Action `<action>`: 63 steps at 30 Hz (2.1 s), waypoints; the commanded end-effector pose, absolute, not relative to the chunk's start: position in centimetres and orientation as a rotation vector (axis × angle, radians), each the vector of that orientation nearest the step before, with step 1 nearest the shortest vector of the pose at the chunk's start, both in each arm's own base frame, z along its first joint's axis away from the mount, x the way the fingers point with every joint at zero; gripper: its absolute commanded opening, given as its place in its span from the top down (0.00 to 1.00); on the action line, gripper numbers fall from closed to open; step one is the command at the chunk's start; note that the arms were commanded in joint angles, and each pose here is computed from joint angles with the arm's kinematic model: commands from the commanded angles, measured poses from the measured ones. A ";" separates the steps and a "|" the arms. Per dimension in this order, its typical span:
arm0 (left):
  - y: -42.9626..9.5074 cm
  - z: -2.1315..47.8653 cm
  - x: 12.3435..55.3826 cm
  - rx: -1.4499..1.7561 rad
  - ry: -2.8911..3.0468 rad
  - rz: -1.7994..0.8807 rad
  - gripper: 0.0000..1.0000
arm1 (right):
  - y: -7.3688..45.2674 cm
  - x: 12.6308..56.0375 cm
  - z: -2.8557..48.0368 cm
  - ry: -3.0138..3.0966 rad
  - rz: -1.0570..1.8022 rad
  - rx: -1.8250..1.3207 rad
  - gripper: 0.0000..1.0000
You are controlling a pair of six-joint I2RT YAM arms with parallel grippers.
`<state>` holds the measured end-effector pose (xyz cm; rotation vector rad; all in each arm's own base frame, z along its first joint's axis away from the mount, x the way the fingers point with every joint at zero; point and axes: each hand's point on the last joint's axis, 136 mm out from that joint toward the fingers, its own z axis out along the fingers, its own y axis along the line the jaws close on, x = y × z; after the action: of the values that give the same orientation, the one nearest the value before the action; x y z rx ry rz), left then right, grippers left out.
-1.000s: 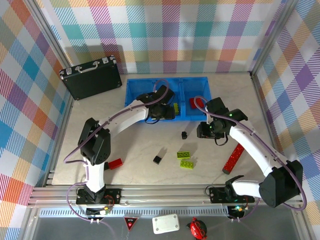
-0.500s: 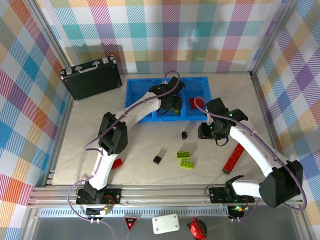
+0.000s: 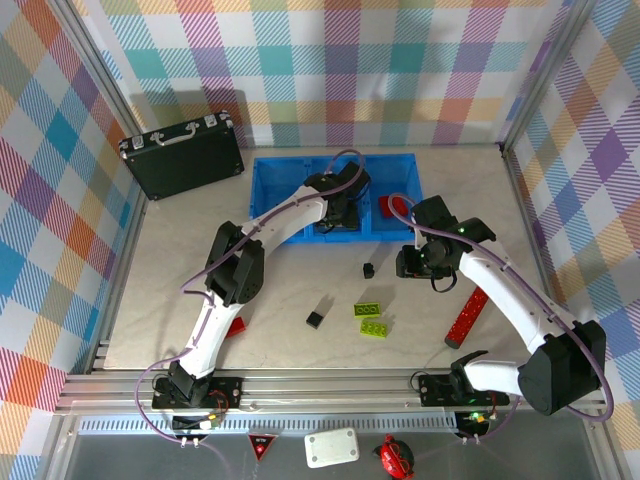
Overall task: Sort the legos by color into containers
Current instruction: Place the lego in the container.
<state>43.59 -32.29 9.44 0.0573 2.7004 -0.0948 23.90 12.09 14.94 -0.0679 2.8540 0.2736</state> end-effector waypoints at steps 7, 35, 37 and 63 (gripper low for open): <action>-31.9 6.5 44.0 0.053 2.779 -0.106 0.42 | 12.1 23.6 15.6 2.848 0.274 -0.086 0.56; -32.2 10.0 44.0 0.064 2.741 -0.203 0.26 | 12.1 23.0 16.6 2.817 0.316 -0.070 0.55; -32.2 10.5 44.0 0.062 2.736 -0.208 0.26 | 12.1 22.9 16.7 2.816 0.320 -0.069 0.55; -22.9 20.3 38.3 0.019 2.609 -0.272 0.29 | 16.1 21.2 14.4 2.909 0.395 -0.066 0.58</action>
<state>38.87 -25.18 18.82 0.0361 2.6385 -0.2629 21.69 15.33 15.35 -0.0901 2.8700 0.3896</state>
